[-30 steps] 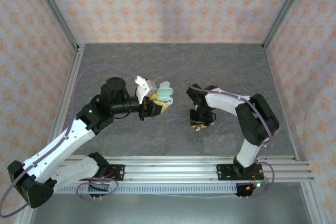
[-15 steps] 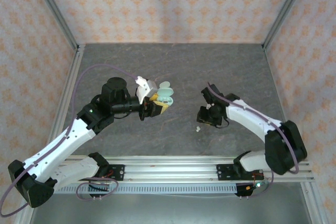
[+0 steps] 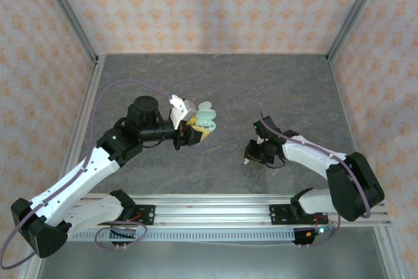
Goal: Insert the wireless bluetooth earbuds into the charging case
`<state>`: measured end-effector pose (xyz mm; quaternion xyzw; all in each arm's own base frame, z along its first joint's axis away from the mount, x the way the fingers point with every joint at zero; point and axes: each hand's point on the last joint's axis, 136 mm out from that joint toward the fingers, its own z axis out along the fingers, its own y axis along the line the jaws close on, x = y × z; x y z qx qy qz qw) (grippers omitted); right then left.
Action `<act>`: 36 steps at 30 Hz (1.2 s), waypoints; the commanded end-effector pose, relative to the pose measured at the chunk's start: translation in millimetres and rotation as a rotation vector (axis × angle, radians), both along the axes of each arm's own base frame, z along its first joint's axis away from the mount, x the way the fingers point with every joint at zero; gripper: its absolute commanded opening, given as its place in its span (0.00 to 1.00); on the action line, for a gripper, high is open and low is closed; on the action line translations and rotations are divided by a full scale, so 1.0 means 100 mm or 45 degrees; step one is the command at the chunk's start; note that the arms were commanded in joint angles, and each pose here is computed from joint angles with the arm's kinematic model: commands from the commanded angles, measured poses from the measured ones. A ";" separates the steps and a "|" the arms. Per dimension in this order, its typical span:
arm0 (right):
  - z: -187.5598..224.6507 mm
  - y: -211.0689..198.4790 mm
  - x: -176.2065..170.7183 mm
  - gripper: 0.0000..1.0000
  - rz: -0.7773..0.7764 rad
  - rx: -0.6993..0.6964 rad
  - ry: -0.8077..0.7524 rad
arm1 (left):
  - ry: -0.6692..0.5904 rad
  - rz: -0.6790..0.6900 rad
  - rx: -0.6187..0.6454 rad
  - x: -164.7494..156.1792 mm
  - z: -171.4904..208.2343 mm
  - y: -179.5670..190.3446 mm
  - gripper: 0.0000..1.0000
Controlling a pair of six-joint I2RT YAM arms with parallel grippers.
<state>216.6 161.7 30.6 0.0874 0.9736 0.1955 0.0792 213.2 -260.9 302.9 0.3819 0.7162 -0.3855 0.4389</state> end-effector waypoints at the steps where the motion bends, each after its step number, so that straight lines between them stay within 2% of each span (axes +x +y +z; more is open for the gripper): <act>1: -0.04 0.04 0.03 0.29 0.025 0.021 -0.009 | -0.022 0.004 -0.002 -0.01 0.04 0.03 0.30; 22: -0.24 0.03 -0.11 0.29 0.042 0.024 0.074 | -0.026 0.011 0.002 0.01 0.06 0.02 0.30; 28: -0.21 0.04 -0.11 0.20 0.040 0.031 0.064 | -0.023 0.013 0.004 0.03 0.05 0.02 0.30; 36: 0.09 0.03 -0.01 0.12 0.031 0.035 -0.035 | -0.009 0.015 0.014 0.05 0.00 0.01 0.30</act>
